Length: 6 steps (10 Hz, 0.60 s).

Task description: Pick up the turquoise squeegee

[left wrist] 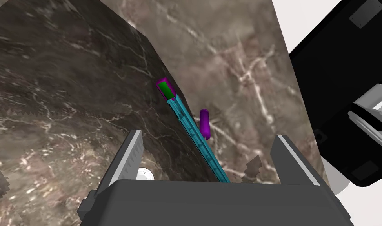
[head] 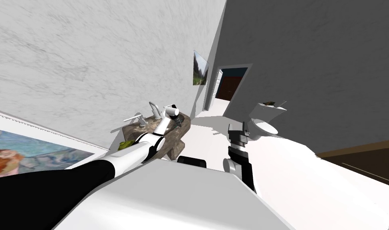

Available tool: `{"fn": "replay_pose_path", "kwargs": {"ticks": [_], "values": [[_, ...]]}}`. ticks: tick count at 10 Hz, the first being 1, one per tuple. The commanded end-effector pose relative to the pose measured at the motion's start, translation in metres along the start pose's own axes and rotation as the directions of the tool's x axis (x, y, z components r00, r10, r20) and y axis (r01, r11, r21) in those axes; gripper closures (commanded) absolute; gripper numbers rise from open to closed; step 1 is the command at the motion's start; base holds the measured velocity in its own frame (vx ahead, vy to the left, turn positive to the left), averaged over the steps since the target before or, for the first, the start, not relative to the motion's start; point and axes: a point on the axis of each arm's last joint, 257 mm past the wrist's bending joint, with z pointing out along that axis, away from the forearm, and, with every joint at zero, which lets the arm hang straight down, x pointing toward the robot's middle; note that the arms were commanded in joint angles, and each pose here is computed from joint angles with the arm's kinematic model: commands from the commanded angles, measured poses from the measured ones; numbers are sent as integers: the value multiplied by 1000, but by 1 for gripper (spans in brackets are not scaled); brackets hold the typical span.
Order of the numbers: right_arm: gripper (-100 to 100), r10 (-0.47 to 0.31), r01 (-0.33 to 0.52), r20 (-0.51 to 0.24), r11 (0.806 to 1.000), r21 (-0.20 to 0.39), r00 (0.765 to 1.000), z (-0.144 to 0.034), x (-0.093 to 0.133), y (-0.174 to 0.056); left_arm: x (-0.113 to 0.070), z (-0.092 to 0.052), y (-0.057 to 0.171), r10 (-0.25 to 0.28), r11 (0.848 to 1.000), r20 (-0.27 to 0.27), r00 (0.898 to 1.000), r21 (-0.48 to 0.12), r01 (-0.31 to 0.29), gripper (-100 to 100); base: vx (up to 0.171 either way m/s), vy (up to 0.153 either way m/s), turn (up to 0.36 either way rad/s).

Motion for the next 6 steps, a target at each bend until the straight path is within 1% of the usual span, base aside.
{"fn": "replay_pose_path", "kwargs": {"ticks": [1, 2, 3, 5, 6], "values": [[0, 0, 0, 0, 1000, 0, 1000, 0, 0, 0, 0, 0, 0, 0, 1000, 0, 1000, 0, 0, -100, -1, 12, -14], [0, 0, 0, 0, 1000, 0, 1000, 0, 0, 0, -1, 0, 0, -2, 1000, 3, 1000, -3, 2, 0, 0, 0, 0], [0, 0, 0, 0, 1000, 0, 1000, 0, 0, 0, -3, 8, 1, -1, 1000, 2, 1000, -1, 1, -100, 7, -7, -2], [0, 0, 0, 0, 1000, 0, 1000, 0, 0, 0, -6, 19, 2, 1, 1000, 1, 1000, 0, -1, -100, 15, -16, 1], [0, 0, 0, 0, 1000, 0, 1000, 0, 0, 0, -6, 15, 2, -1, 1000, 3, 1000, -2, 1, -100, 6, -8, 1]]}}
